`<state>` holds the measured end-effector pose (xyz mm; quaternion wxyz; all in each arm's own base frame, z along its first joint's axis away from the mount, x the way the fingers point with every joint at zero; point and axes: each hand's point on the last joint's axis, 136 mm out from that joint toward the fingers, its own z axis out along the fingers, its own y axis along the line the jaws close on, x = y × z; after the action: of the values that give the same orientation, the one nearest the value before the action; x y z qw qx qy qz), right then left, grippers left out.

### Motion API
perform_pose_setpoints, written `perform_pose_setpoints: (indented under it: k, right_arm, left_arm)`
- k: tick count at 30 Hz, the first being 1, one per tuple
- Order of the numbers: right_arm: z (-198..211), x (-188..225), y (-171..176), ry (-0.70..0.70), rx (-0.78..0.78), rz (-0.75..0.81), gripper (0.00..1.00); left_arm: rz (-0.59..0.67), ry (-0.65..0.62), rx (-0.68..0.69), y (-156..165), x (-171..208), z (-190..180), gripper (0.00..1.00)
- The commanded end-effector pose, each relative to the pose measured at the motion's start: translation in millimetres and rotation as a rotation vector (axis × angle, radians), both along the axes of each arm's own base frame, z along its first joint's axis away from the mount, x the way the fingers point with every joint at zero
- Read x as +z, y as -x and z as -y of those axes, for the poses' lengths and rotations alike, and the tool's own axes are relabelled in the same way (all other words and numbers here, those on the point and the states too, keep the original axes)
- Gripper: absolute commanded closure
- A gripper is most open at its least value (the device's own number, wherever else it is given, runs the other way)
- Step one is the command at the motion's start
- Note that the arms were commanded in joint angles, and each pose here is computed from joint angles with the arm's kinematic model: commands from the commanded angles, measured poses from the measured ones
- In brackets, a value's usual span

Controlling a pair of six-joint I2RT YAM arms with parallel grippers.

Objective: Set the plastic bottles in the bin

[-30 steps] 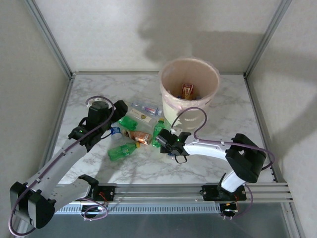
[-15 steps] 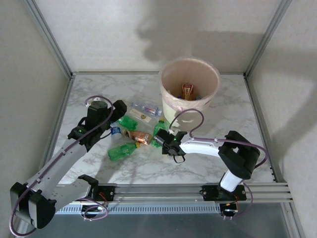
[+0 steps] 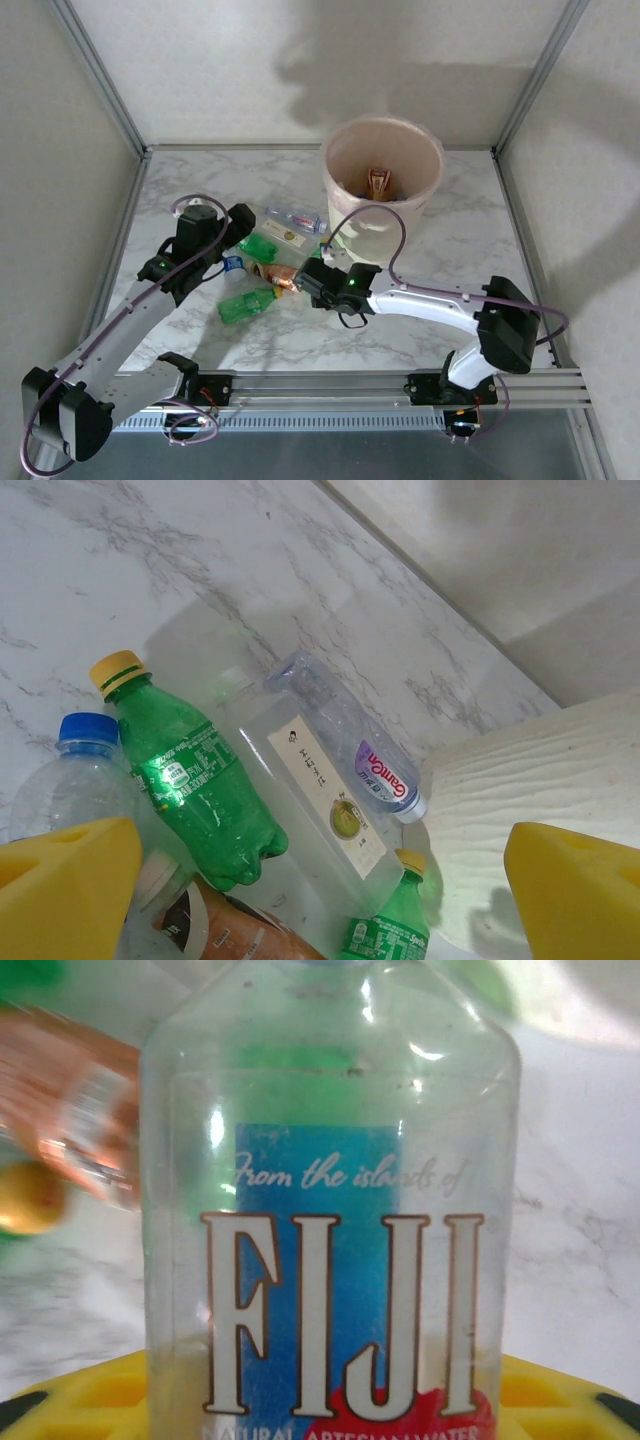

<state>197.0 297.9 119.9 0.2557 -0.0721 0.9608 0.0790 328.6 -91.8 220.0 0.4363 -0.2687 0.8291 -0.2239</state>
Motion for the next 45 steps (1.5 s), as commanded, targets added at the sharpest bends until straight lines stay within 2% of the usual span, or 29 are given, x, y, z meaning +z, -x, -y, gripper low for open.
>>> perform_pose_setpoints:
  k: [1, 8, 14, 18, 24, 28, 36, 45]
  right_arm:
    - [4.7, 57.3, -8.1, -0.009, 0.012, 0.113, 0.48]
    - [5.0, 171.8, -32.5, -0.120, 0.022, 0.335, 0.47]
    - [45.0, 257.8, -89.0, -0.188, -0.065, 0.493, 0.47]
    - [73.1, 280.3, -134.9, -0.203, -0.131, 0.524, 0.47]
    - [93.9, 272.7, -191.0, -0.207, -0.171, 0.500, 0.47]
    - [97.3, 254.7, -210.5, -0.192, -0.177, 0.465, 0.47]
    - [90.1, 225.7, -220.2, -0.171, -0.154, 0.412, 0.43]
    - [89.8, 226.6, -216.2, -0.188, -0.152, 0.407, 0.25]
  left_arm:
    - [0.005, 0.019, 0.004, -0.3, 0.7, -1.3, 0.07]
    - [-0.001, 0.016, 0.006, 1.0, -2.8, -2.7, 0.07]
    - [-0.001, 0.018, 0.005, 1.1, -2.3, -2.5, 0.07]
    - [0.000, 0.016, 0.010, 1.7, -1.4, -4.6, 0.07]
    - [-0.002, 0.005, 0.018, 3.4, -1.9, -8.3, 0.07]
    - [-0.006, -0.008, 0.026, 4.3, -3.5, -12.5, 0.07]
    - [-0.022, 0.000, 0.033, 4.6, -12.4, -15.3, 0.07]
    - [-0.037, -0.002, 0.039, 7.2, -18.9, -18.2, 0.07]
